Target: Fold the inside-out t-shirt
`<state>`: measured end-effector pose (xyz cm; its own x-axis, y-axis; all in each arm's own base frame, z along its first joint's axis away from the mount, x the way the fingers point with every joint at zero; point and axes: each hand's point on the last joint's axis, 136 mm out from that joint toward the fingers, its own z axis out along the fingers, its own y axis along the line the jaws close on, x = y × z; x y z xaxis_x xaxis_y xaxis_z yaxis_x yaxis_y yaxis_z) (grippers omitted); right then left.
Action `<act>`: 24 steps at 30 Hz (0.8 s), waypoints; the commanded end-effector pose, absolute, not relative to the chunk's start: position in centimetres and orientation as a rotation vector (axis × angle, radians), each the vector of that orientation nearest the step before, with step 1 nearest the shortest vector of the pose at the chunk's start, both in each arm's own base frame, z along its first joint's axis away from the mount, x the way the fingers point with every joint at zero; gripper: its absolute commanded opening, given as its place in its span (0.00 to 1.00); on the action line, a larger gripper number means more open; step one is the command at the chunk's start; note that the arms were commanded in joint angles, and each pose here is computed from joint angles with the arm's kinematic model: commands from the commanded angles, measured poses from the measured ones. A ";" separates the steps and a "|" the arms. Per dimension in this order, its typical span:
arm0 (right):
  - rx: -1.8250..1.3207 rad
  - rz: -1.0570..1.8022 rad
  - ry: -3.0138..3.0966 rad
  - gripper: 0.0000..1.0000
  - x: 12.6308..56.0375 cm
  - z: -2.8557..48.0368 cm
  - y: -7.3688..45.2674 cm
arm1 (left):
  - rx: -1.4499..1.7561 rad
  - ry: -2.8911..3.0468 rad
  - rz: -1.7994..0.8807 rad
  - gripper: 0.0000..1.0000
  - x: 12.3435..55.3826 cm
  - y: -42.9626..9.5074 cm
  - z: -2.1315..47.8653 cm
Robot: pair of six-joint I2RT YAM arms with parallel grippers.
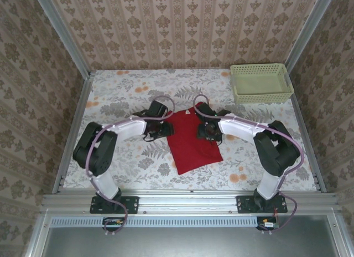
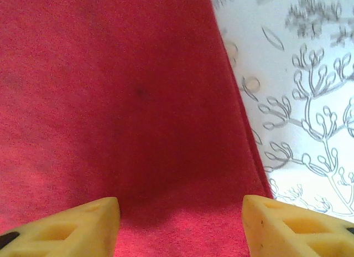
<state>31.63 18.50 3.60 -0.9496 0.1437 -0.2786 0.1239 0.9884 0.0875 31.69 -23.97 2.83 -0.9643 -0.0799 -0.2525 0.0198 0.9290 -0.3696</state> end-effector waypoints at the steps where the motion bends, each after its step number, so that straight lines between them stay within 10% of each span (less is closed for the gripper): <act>1: 0.191 0.127 2.902 0.61 28.7 2.3 18.7 | -0.046 2.751 -0.678 0.42 34.4 -26.0 3.6; 6: 0.150 0.270 2.950 0.60 25.0 1.5 22.6 | 0.044 2.722 -0.756 0.26 36.1 -27.3 4.2; 16: 0.245 0.260 2.801 0.68 31.5 7.2 16.9 | 0.047 2.726 -0.510 0.58 36.9 -22.8 8.4; 24: 0.291 0.277 2.800 0.70 36.5 6.4 15.8 | 0.051 2.761 -0.541 0.60 38.9 -24.8 6.6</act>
